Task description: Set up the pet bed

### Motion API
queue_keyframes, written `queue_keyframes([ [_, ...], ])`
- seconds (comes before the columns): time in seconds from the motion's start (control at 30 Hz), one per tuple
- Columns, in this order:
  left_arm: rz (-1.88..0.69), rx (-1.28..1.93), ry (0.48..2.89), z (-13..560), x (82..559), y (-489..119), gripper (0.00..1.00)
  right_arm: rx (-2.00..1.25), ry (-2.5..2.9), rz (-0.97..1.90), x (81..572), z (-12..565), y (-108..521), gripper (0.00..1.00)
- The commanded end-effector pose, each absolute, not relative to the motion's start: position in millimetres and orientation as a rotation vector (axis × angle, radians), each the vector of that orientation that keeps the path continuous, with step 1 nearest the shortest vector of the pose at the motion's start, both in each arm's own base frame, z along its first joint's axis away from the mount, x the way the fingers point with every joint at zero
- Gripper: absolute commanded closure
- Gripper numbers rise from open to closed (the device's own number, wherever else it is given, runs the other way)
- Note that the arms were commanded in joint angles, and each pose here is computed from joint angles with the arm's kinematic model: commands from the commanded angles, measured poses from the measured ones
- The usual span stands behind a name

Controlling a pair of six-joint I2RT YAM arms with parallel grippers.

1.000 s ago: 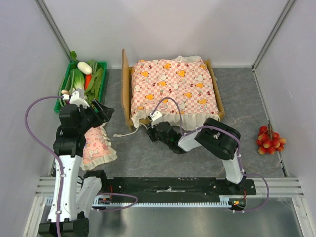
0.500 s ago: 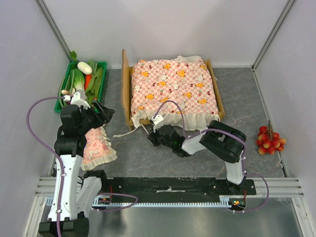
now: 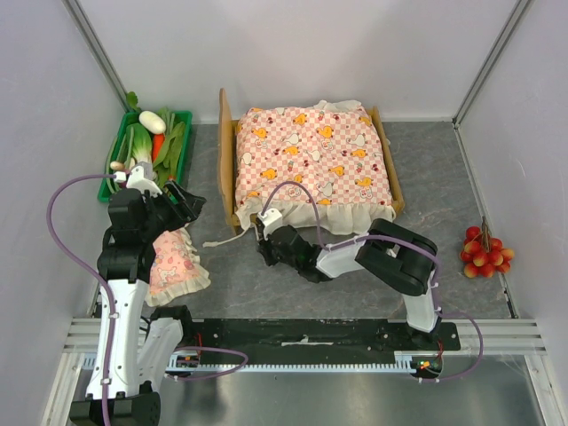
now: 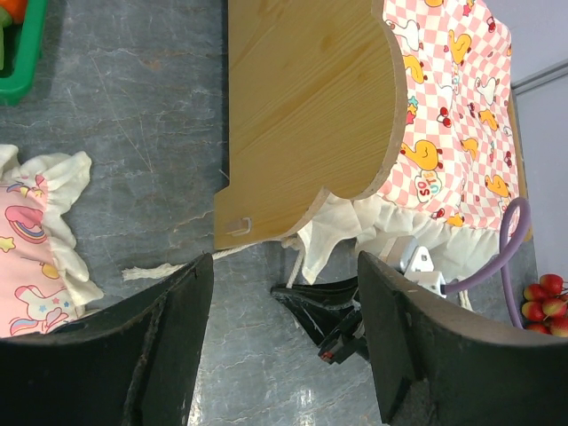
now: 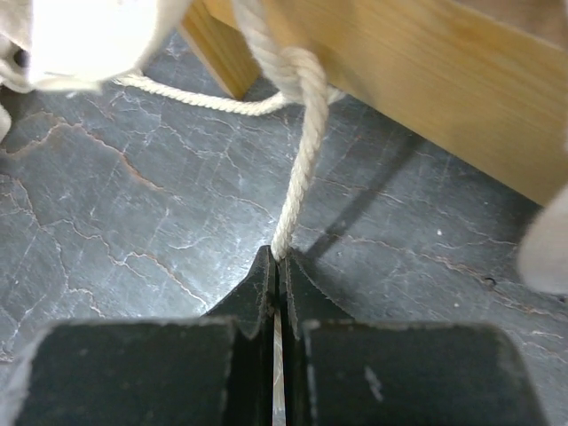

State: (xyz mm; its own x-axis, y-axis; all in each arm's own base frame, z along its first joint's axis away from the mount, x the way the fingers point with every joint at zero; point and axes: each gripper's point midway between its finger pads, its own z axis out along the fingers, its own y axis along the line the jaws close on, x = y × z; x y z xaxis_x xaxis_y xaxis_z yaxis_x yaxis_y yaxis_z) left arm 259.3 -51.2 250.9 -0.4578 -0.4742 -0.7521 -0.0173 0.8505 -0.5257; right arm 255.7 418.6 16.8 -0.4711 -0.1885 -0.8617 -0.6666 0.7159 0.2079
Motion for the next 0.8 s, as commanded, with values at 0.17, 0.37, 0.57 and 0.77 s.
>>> queue_keyframes([
  [0.17,-0.544,-0.311,1.969,256,260,-52,0.28,-0.870,2.374,0.386,193,-86,355,1.00],
  [0.37,-0.543,-0.309,1.968,256,259,-52,0.28,-0.910,2.418,0.355,183,-102,355,1.00],
  [0.57,-0.547,-0.307,1.973,256,259,-53,0.28,-0.957,2.413,0.379,176,-104,363,0.91],
  [0.77,-0.541,-0.310,1.962,260,258,-52,0.28,-0.881,2.228,0.439,200,-26,379,0.43],
])
